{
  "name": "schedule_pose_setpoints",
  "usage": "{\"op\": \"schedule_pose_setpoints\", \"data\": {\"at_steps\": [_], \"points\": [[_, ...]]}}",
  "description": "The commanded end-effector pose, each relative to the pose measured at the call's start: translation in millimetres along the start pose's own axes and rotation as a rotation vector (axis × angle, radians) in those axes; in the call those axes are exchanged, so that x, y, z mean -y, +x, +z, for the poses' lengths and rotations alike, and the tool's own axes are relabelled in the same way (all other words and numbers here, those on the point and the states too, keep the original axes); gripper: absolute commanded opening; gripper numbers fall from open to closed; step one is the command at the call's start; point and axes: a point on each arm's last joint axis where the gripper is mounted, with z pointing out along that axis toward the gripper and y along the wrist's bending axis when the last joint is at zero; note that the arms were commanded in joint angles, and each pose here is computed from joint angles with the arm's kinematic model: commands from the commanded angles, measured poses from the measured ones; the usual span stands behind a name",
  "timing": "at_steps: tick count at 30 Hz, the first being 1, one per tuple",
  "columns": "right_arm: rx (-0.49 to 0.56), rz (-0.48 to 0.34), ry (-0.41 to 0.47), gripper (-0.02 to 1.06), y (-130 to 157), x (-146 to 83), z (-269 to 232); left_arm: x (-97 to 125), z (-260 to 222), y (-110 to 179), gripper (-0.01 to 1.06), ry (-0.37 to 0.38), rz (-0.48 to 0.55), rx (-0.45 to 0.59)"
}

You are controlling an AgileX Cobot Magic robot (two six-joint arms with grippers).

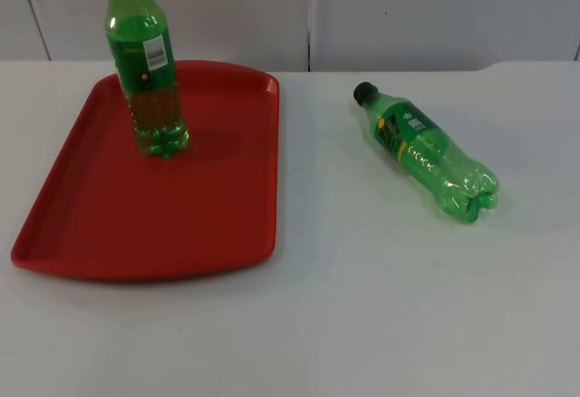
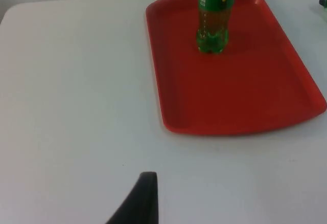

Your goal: Place the bottle upright on the tray.

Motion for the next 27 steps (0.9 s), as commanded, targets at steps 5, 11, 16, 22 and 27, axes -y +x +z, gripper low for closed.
{"op": "schedule_pose_setpoints", "data": {"at_steps": [5,11,16,22,27], "points": [[0.008,0.006,0.005,1.05,0.2,-0.1,-0.2,0.0,0.1,1.1,1.05,0.0,-0.006,0.0],[0.008,0.006,0.005,1.05,0.2,-0.1,-0.2,0.0,0.1,1.1,1.05,0.0,-0.006,0.0],[0.008,0.006,0.005,1.05,0.2,-0.1,-0.2,0.0,0.1,1.1,1.05,0.0,-0.006,0.0],[0.008,0.006,0.005,1.05,0.2,-0.1,-0.2,0.4,0.1,1.1,1.05,0.004,-0.008,0.001],[0.008,0.006,0.005,1.05,0.2,-0.1,-0.2,0.4,0.1,1.1,1.05,0.004,-0.008,0.001]]}}
